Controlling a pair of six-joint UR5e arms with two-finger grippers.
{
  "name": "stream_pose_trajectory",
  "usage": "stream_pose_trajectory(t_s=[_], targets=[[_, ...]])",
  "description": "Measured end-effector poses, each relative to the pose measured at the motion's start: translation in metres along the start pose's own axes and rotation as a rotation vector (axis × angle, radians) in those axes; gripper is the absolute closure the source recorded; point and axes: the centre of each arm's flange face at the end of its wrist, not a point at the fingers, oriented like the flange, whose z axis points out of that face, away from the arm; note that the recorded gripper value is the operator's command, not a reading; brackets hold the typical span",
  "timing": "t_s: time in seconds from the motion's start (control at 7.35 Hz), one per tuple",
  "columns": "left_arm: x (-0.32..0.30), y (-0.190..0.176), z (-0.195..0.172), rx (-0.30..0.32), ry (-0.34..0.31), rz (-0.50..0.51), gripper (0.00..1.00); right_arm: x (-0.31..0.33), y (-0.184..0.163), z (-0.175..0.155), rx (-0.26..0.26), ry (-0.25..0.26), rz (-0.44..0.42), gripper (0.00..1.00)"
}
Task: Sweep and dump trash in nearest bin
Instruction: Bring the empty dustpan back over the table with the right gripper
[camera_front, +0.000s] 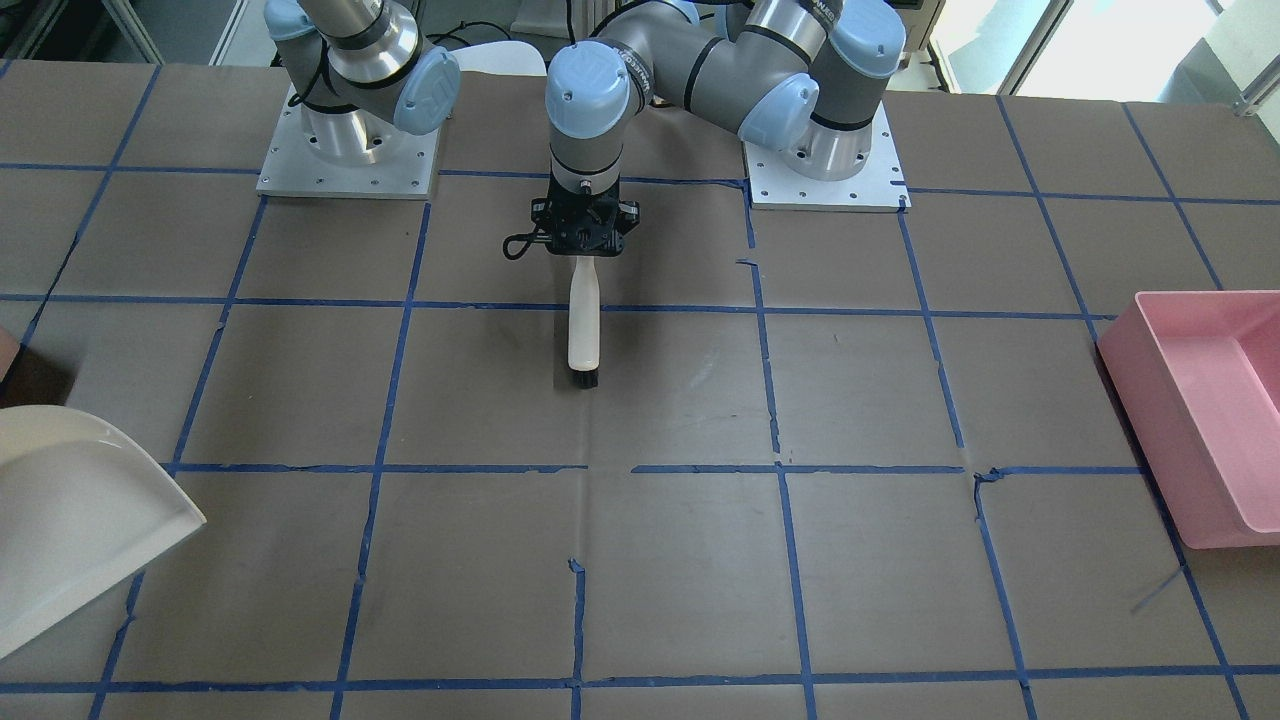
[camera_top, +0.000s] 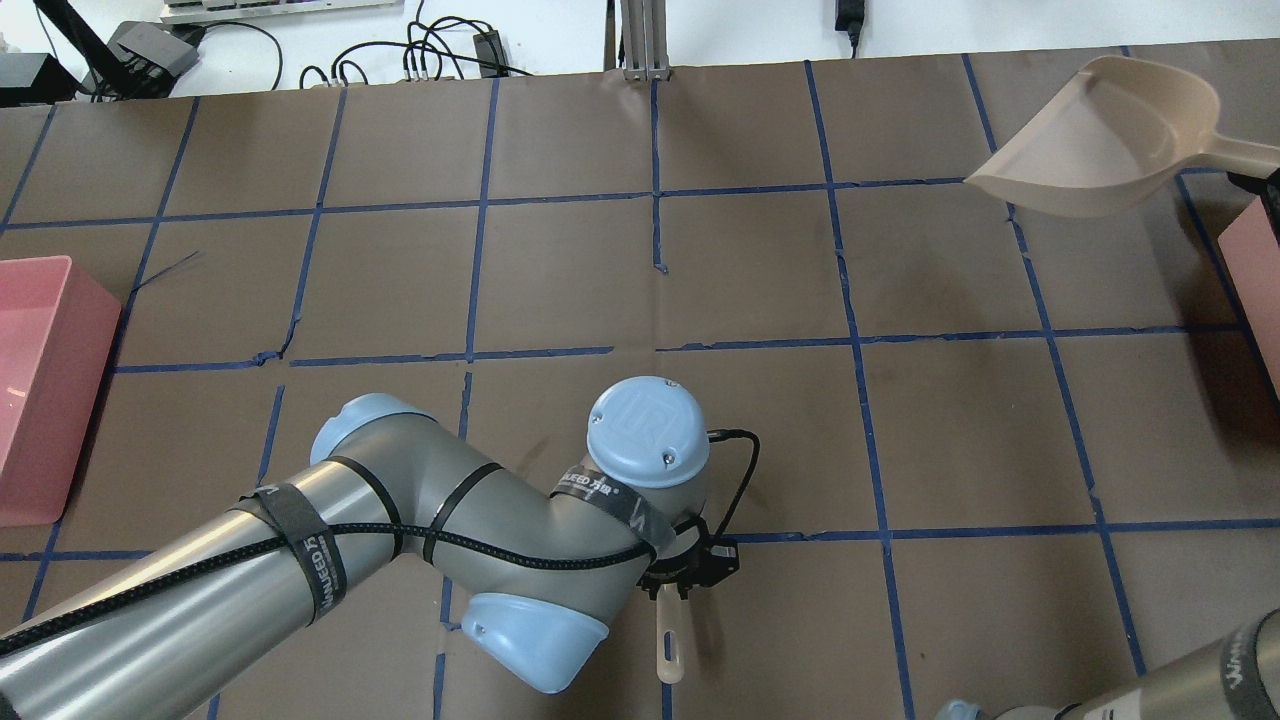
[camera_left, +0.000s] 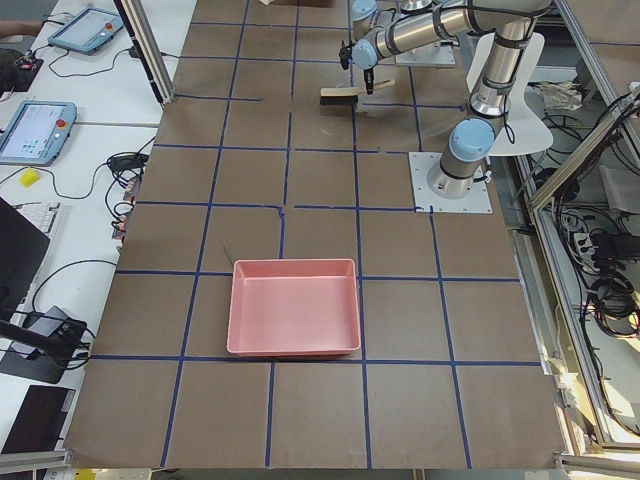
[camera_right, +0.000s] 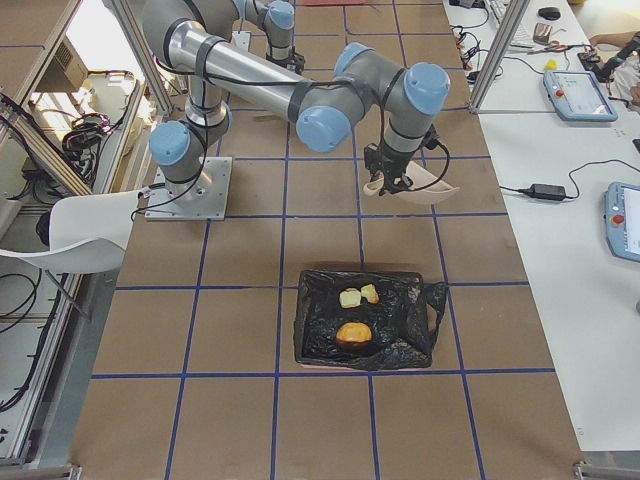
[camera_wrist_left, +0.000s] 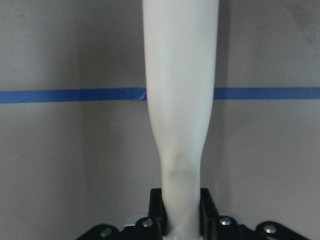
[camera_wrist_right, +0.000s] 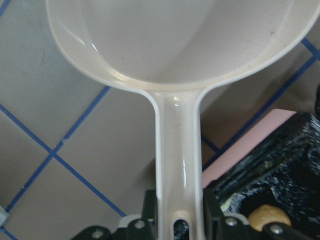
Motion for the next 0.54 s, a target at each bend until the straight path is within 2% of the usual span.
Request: stream_pose_trajectory(t_s=[0.14, 0.54], targets=[[0.000, 0.000, 0.000, 0.001, 0.000, 0.005, 0.09, -0.018, -0.026, 0.012, -0.001, -0.010, 0.063, 1.00], [0.000, 0.000, -0.001, 0.004, 0.003, 0.006, 0.00, -0.090, -0.102, 0.045, -0.003, 0.015, 0.238, 1.00]])
